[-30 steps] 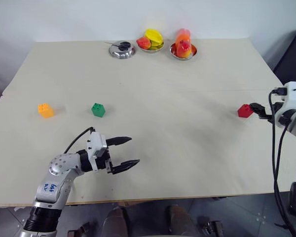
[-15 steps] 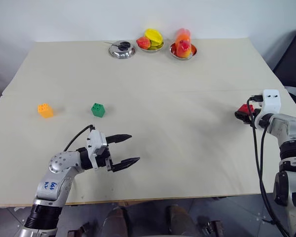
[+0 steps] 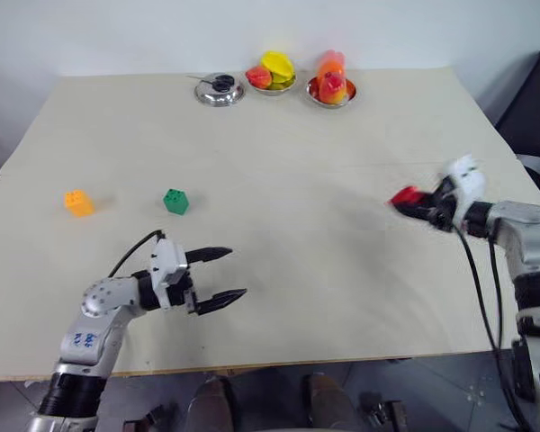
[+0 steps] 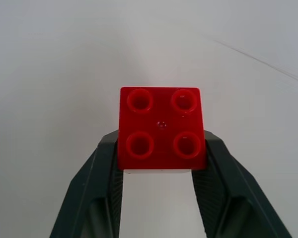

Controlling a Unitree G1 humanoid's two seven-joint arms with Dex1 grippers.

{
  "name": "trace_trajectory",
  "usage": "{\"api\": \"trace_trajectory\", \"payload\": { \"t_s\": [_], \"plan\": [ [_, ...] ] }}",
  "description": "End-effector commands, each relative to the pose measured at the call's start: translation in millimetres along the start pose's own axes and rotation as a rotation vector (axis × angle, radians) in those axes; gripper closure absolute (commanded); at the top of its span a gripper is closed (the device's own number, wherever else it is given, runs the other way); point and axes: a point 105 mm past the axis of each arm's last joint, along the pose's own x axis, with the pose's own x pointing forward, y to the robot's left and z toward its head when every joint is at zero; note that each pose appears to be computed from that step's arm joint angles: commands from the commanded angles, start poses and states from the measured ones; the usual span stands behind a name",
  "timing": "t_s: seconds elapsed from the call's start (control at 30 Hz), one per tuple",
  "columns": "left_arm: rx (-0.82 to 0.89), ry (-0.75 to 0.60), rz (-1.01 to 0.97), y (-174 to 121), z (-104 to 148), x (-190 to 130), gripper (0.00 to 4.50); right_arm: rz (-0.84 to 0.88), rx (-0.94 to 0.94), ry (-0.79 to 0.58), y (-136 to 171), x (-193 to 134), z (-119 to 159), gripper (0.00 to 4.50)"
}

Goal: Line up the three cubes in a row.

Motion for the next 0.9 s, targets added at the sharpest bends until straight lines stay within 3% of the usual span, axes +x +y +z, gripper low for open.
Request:
{"api": "trace_trajectory", "payload": {
  "t_s": [0.03,0.33,0.63,0.9],
  "plan": [
    [0.02,0.013,0.021,2,0,-11,0.0,0.303,-0.193,0.027,32,23,9,2.99],
    [0.02,0.028,0.055,1,1,-23,0.0,0.419,-0.213,0.087,24,59,4,2.99],
    [0.021,0.039,0.077,-2,2,-31,0.0,0.394,-0.277,0.127,11,64,-2,2.99],
    [0.029,0.059,0.114,3,4,-42,0.0,0.39,-0.334,0.03,7,52,15,0.37]
  ]
}}
